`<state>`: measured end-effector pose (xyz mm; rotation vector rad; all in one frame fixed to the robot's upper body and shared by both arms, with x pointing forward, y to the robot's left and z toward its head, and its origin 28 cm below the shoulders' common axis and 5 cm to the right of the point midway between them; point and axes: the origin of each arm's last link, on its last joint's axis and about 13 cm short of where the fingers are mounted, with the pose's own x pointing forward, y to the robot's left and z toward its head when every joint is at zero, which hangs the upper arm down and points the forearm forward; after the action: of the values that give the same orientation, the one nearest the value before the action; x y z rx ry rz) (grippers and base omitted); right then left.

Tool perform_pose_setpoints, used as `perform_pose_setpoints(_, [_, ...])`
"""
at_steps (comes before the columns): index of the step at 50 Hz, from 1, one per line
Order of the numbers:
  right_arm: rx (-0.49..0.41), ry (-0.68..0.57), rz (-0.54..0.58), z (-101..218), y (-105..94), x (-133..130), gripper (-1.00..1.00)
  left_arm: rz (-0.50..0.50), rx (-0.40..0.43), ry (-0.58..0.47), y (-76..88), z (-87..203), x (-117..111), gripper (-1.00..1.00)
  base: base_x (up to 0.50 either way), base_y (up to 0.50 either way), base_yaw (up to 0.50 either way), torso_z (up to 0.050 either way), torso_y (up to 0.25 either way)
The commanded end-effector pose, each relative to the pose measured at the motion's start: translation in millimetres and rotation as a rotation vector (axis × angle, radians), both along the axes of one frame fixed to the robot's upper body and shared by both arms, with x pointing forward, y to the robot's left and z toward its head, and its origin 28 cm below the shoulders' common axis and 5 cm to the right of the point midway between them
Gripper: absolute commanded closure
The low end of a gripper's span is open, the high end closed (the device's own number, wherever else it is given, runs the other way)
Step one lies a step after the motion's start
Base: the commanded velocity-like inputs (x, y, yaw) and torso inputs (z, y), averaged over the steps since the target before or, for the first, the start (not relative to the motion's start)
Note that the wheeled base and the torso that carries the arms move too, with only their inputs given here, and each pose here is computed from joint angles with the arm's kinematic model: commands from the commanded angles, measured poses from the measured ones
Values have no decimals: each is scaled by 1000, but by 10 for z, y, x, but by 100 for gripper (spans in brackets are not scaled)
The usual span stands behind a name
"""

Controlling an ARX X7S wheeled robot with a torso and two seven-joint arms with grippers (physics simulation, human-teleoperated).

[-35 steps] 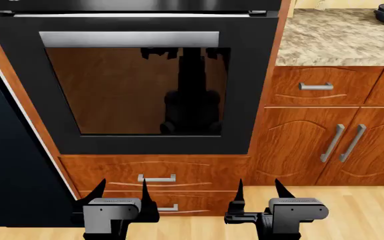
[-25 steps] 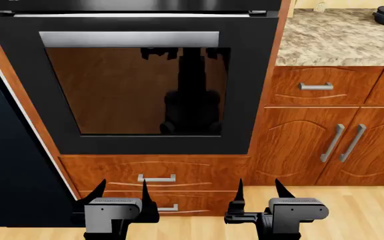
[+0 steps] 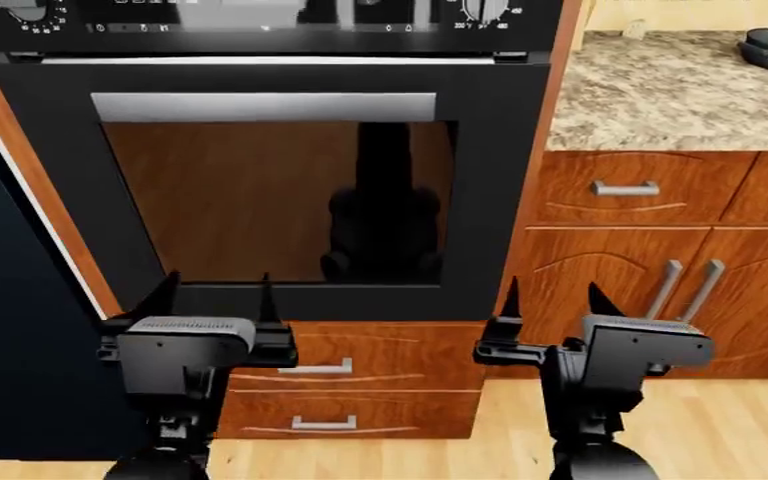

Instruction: Open the microwave door

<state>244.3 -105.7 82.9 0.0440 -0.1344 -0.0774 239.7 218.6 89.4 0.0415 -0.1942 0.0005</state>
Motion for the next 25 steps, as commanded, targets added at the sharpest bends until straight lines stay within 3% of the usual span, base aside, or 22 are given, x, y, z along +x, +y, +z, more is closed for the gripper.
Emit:
perform_pose_setpoints(1, [-6,-228,-48,901,-76,183,-100,-2,27,-237,94,935,103,-100,0,0,0,50,0])
perform_pose_setpoints(10, [-23,-387,-90,1529,-148,264,-100,52,28,-387,150,1671,158,-100,0,0,0,50,0])
perform_pose_setpoints(20, [-22,-503,-74,2060,-169,229,-100,59,62,-507,205,2208,100,-100,0,0,0,50,0])
perform_pose_setpoints(25, [-32,-550,-68,2290,-178,168,-100,63,37,-549,250,2486,58,-100,0,0,0,50,0])
